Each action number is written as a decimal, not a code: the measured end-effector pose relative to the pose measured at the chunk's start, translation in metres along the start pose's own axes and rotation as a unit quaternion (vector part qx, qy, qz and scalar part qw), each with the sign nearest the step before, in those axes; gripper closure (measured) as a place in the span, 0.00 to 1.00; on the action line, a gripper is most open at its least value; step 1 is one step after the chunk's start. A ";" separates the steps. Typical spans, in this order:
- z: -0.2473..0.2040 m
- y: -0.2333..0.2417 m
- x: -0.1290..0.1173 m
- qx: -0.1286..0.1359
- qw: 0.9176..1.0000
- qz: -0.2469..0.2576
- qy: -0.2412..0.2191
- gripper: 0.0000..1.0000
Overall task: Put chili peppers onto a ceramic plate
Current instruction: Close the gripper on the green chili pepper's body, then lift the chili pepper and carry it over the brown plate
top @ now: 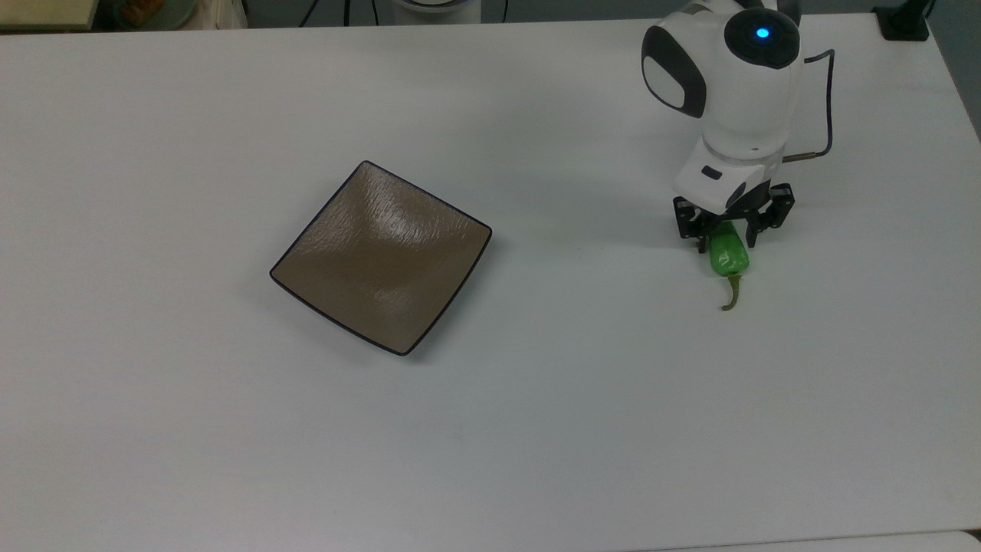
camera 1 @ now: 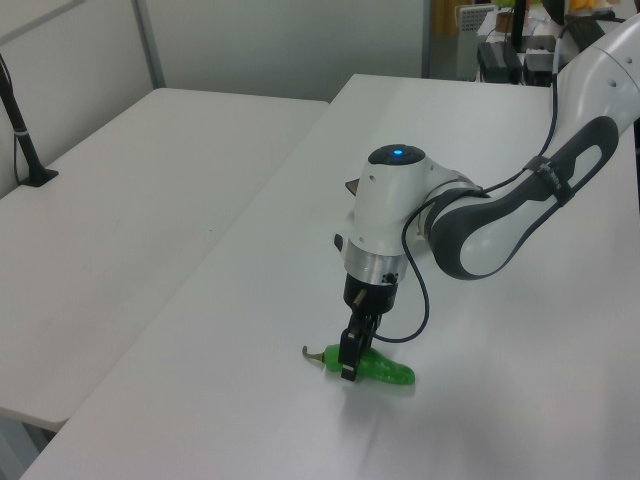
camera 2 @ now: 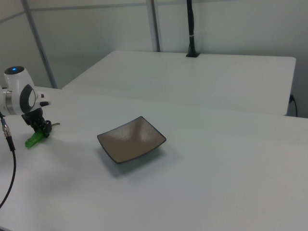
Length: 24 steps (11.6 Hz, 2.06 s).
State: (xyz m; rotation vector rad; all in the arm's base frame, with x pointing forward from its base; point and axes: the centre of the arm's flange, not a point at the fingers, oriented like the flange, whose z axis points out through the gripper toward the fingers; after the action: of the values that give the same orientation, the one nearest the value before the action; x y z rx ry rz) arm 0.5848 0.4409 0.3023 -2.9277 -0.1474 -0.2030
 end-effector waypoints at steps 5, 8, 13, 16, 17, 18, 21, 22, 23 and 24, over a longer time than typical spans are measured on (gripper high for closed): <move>-0.004 0.003 0.005 -0.004 1.000 0.001 0.008 0.61; -0.034 0.012 0.016 -0.022 0.999 -0.008 0.022 0.61; -0.097 0.070 0.027 -0.101 0.990 -0.096 -0.029 0.61; -0.131 0.141 0.050 -0.166 0.978 -0.118 -0.035 0.61; -0.144 0.169 0.057 -0.185 0.974 -0.121 -0.041 0.61; -0.153 0.191 0.062 -0.196 0.972 -0.120 -0.043 0.61; -0.166 0.255 0.075 -0.219 0.968 -0.112 -0.051 0.61; -0.168 0.271 0.077 -0.223 0.967 -0.111 -0.055 0.61; -0.168 0.283 0.077 -0.225 0.967 -0.108 -0.057 0.57; -0.169 0.291 0.078 -0.226 0.967 -0.106 -0.056 0.56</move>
State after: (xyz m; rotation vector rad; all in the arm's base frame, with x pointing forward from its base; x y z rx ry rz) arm 0.6735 0.1287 0.4213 -3.3768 -0.4935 -0.1139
